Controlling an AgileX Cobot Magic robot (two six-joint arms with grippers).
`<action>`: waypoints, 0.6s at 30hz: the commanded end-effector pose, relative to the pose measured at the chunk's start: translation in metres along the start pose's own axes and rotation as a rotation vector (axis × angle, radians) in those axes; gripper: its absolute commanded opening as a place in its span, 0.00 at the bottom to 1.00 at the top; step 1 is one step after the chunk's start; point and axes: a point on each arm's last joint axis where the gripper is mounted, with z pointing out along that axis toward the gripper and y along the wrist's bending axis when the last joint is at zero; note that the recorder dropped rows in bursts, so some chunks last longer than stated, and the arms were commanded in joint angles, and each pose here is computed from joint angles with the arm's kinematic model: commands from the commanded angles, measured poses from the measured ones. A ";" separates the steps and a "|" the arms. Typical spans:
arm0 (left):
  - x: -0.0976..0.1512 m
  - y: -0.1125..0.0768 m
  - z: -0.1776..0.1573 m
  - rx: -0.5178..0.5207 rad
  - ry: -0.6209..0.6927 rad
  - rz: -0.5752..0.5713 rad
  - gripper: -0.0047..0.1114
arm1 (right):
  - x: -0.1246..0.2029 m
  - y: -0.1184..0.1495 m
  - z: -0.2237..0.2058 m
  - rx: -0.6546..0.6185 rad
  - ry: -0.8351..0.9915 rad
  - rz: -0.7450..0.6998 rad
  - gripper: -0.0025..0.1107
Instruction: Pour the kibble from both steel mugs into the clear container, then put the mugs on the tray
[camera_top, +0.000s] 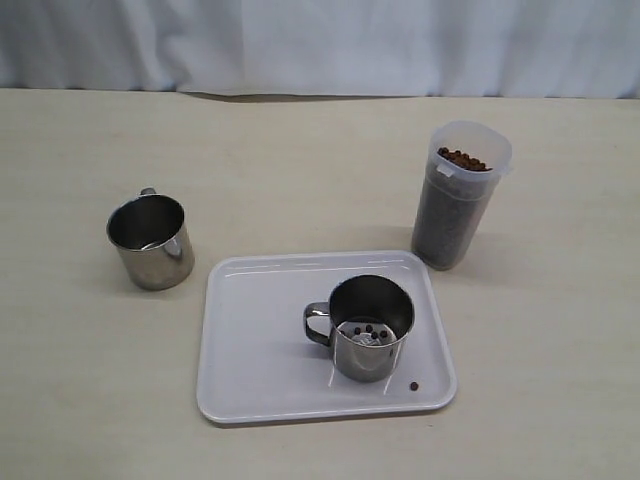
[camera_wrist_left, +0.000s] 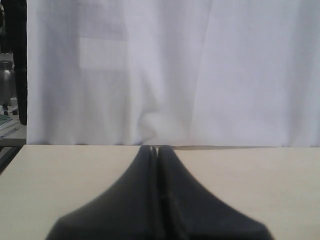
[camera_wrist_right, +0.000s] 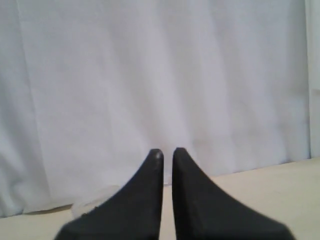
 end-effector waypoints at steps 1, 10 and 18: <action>-0.001 0.000 -0.001 -0.001 -0.008 -0.002 0.04 | 0.007 -0.005 -0.001 0.057 0.066 -0.060 0.07; -0.001 0.000 -0.001 -0.001 -0.008 -0.002 0.04 | 0.007 -0.005 -0.001 0.052 0.057 -0.047 0.07; -0.001 0.000 -0.001 -0.001 -0.008 -0.002 0.04 | 0.007 -0.005 -0.001 0.055 0.061 -0.047 0.07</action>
